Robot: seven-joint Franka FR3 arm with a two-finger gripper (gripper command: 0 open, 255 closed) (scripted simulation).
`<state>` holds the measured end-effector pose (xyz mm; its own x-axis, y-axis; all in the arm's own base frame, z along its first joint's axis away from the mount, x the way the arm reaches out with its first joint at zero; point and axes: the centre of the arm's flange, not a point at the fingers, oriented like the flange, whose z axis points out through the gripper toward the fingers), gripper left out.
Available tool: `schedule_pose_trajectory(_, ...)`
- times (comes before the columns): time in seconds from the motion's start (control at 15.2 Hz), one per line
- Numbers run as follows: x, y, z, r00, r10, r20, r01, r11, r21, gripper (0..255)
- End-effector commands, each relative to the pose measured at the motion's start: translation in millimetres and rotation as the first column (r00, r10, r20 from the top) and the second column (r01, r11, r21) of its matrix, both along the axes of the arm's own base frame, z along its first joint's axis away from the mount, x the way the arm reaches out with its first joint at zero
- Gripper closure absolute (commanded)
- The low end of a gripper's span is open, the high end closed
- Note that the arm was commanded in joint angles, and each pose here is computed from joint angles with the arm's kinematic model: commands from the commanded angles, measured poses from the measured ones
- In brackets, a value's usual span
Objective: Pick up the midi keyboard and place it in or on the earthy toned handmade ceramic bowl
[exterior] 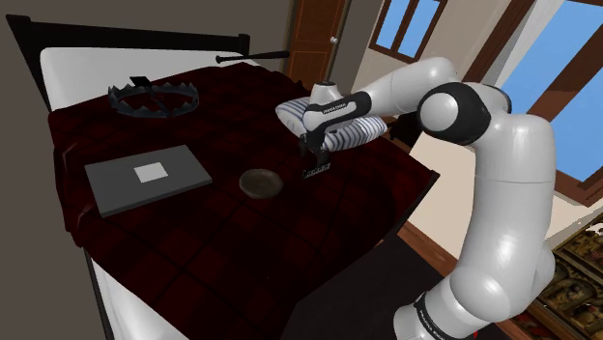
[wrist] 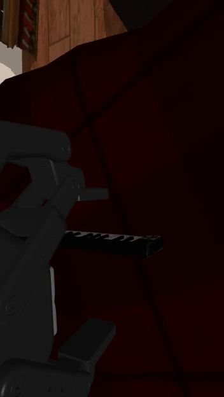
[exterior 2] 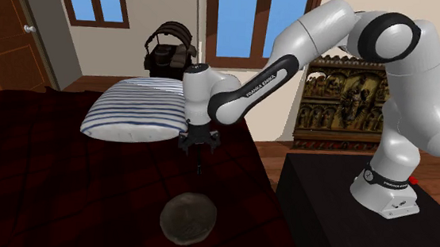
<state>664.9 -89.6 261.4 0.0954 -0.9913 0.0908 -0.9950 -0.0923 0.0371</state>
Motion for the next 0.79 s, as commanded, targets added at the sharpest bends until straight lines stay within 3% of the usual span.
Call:
schedule_pose_trajectory(0.0, 4.0, -6.6, -10.5, 1.0, -0.018, 0.002, 0.018, 1.0, -0.003, 0)
schedule_pose_trajectory(0.4, 3.1, -9.4, -39.8, 1.0, -0.018, 0.002, 0.018, 1.0, -0.003, 0)
schedule_pose_trajectory(0.73, 3.2, -9.4, -39.8, 1.0, -0.018, 0.002, 0.018, 1.0, -0.003, 0)
